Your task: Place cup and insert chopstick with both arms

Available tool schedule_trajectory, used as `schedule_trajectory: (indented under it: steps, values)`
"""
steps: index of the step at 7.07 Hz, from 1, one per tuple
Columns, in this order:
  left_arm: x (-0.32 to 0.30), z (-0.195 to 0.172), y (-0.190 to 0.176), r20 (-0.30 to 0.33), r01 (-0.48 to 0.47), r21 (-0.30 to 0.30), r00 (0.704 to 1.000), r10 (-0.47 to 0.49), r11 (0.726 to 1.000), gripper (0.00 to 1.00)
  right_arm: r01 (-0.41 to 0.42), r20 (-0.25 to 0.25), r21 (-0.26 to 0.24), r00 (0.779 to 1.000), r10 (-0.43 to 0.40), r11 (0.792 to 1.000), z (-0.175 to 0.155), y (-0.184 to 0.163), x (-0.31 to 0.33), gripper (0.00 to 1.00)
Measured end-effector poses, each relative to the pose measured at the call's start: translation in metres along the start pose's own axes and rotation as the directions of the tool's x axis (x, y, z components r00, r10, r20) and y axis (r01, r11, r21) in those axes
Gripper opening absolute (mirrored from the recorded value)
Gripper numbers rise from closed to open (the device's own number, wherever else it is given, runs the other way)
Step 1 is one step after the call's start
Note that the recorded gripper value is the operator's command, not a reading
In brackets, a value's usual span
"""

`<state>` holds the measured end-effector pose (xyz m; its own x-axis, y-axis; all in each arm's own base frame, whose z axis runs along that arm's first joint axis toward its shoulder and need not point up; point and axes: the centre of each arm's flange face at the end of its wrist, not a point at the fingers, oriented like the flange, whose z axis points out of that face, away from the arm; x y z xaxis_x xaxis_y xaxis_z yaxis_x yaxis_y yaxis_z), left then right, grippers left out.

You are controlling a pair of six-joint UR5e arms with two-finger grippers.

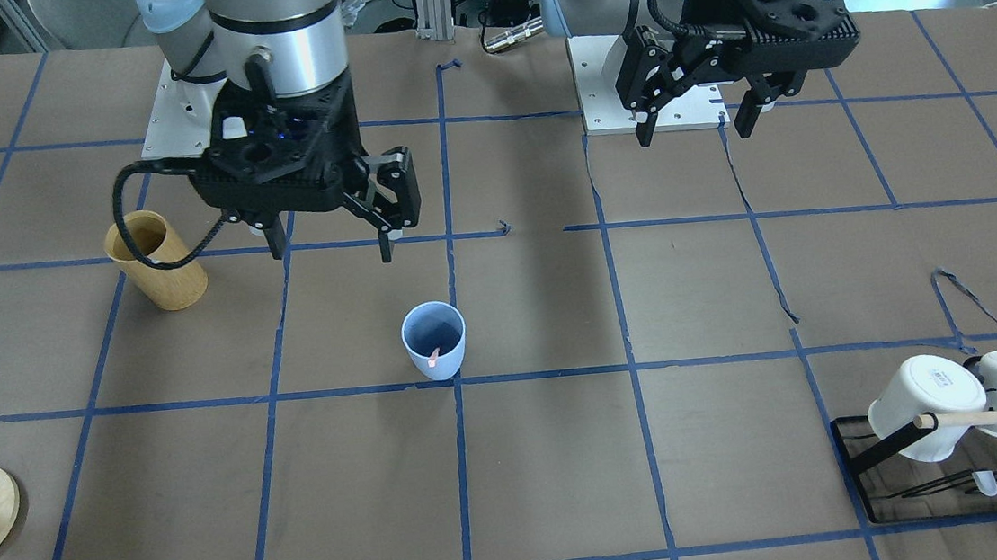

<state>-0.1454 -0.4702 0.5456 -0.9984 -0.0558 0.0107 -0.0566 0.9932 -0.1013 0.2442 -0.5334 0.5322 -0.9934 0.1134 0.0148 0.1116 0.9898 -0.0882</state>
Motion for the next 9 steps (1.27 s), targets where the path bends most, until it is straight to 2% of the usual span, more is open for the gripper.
schedule_trajectory:
  steps: [1,2,3,5,7,9]
  values:
    - [0.000,0.002,-0.001,0.001,-0.001,-0.003,1.000,0.001,1.000,1.00,0.095,0.000,-0.023,0.995,-0.095,0.995,-0.007,-0.002,0.021,0.94]
    - [-0.001,0.004,-0.004,0.001,-0.002,-0.004,1.000,0.002,1.000,1.00,0.189,0.004,-0.032,0.982,-0.189,0.981,-0.009,-0.007,0.043,0.93]
    - [-0.001,0.005,-0.005,0.001,-0.004,-0.004,1.000,0.004,1.000,1.00,0.239,0.020,-0.036,0.971,-0.238,0.970,-0.007,-0.012,0.062,0.93]
    - [0.000,0.006,-0.006,0.002,-0.005,-0.005,1.000,0.005,1.000,1.00,0.271,0.052,-0.013,0.961,-0.270,0.962,-0.005,0.002,0.081,1.00]
    - [0.000,0.006,-0.006,0.003,-0.007,-0.005,1.000,0.007,1.000,1.00,0.275,0.059,0.002,0.960,-0.275,0.961,0.004,0.014,0.086,1.00]
    - [-0.001,0.005,-0.006,0.005,-0.007,-0.004,1.000,0.007,1.000,1.00,0.266,0.033,0.004,0.963,-0.266,0.964,0.002,0.020,0.090,1.00]
